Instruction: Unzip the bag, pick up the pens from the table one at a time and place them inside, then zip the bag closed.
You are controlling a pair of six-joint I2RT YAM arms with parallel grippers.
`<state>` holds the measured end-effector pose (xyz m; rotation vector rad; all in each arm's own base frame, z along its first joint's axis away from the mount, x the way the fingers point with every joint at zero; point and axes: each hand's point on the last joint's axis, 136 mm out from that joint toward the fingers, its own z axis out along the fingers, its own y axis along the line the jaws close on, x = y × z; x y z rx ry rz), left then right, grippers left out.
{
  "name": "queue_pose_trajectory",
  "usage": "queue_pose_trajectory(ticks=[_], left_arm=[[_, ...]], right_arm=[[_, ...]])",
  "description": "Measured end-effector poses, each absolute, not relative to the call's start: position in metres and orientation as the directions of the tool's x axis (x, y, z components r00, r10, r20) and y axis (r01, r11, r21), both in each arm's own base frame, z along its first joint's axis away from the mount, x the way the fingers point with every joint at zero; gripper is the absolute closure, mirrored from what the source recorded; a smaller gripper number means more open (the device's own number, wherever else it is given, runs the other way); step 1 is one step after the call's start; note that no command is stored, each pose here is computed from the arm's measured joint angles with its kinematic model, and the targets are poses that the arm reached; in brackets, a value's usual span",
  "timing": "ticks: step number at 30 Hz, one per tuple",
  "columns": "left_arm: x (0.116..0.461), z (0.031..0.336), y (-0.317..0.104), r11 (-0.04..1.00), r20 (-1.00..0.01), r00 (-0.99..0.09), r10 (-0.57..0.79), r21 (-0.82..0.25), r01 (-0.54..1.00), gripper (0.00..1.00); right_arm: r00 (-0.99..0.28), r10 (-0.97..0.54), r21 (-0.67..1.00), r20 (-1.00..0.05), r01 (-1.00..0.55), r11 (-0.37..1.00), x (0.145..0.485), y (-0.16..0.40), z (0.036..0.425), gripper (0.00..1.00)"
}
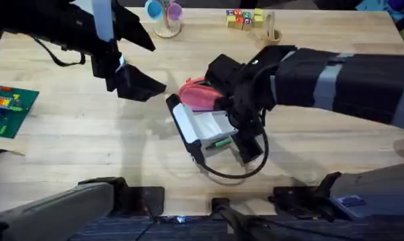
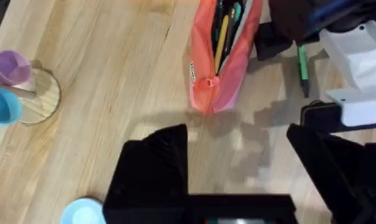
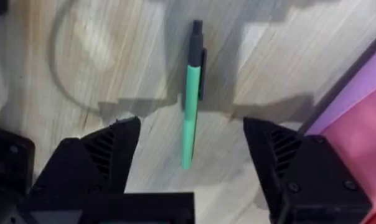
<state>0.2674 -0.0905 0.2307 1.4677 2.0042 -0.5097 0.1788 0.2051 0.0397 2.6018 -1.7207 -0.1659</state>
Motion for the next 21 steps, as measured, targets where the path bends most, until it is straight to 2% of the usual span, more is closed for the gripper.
queue_pose_trajectory(ticks=[6, 16, 17, 21], left_arm=[[0.2675, 0.2306, -0.0905, 0.316, -0.662, -0.212, 0.719, 0.040, 0.948, 0.007], [0.2675, 0.2306, -0.0905, 0.316, -0.662, -0.212, 0.719, 0.040, 0.948, 0.007], [0.2674, 0.2307, -0.0905, 0.316, -0.662, -0.212, 0.719, 0.040, 0.948, 0.007], [0.2674, 0.2306, -0.0905, 0.316, -0.662, -0.212, 0.719, 0.040, 0.948, 0.007]], right_arm=[[0.367, -0.929, 0.067, -0.040, -0.927, -0.369, 0.1780, 0.2077, 0.0369, 0.007], [0.297, -0.955, 0.028, -0.012, -0.954, -0.297, 0.1804, 0.2128, 0.0320, 0.122], [0.271, -0.963, 0.018, -0.013, -0.962, -0.271, 0.1815, 0.2133, 0.0311, 0.220], [0.238, -0.971, 0.009, -0.015, -0.971, -0.238, 0.1825, 0.2139, 0.0308, 0.336]])
